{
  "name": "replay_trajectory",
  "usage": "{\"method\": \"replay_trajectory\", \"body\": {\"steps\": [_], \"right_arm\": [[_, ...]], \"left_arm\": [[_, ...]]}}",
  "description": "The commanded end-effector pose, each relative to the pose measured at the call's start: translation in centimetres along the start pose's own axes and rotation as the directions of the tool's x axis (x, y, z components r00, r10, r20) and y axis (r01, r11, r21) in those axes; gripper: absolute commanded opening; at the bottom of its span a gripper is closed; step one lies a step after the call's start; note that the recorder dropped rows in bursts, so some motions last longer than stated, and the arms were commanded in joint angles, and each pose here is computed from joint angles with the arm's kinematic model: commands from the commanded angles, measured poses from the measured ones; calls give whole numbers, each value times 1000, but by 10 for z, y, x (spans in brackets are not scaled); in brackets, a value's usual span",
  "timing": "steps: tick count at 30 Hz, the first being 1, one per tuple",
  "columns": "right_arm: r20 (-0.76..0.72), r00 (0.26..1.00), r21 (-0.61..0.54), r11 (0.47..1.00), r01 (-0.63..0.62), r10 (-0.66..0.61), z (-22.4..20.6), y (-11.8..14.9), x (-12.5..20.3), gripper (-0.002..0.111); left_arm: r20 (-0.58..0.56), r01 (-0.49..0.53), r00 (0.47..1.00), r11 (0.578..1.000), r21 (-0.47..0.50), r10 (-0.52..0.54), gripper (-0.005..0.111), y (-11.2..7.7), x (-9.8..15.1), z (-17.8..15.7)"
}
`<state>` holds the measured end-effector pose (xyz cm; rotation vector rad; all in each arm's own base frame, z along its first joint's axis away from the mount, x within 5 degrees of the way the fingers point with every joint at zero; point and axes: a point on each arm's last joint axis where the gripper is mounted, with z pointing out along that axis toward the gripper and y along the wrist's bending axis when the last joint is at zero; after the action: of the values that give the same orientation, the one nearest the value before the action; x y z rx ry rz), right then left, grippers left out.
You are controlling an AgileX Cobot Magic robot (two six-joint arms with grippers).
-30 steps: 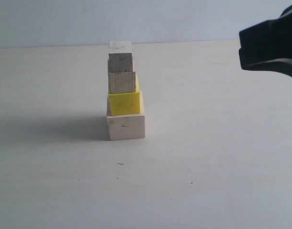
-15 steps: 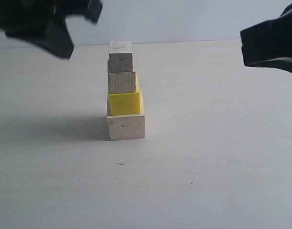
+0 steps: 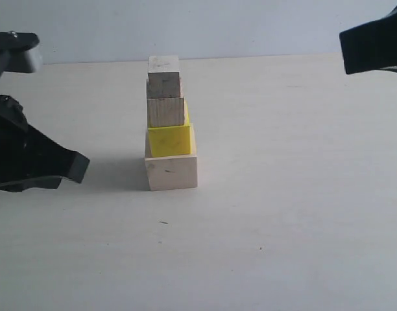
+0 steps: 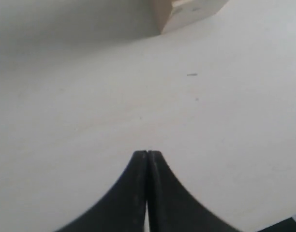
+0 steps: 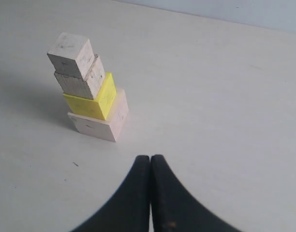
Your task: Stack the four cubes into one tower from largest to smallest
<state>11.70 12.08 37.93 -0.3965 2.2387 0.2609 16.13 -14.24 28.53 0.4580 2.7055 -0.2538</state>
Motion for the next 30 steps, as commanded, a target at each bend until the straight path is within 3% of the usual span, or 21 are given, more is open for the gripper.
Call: {"method": "replay_trajectory", "body": {"steps": [1, 11, 23, 27, 30], "right_arm": [[-19, 1000, -5, 1000, -10, 10, 0, 1, 3, 0], [-28, 999, -18, 1000, -19, 19, 0, 2, 3, 0], [-28, 999, -18, 1000, -19, 19, 0, 2, 3, 0], [-28, 999, -18, 1000, -19, 19, 0, 2, 3, 0], [-28, 999, -18, 1000, -19, 19, 0, 2, 3, 0]], "left_arm": [[170, -17, 985, 999, 41, 9, 1, 7, 9, -20], [365, -78, 928, 997, -19, 80, 1, 25, 20, -61], [396, -75, 915, 997, -8, 73, 1, 27, 24, -70], [434, -130, 882, 980, -147, 182, 1, 36, 19, -72], [470, -183, 823, 933, -311, 318, 1, 44, 11, -78]]}}
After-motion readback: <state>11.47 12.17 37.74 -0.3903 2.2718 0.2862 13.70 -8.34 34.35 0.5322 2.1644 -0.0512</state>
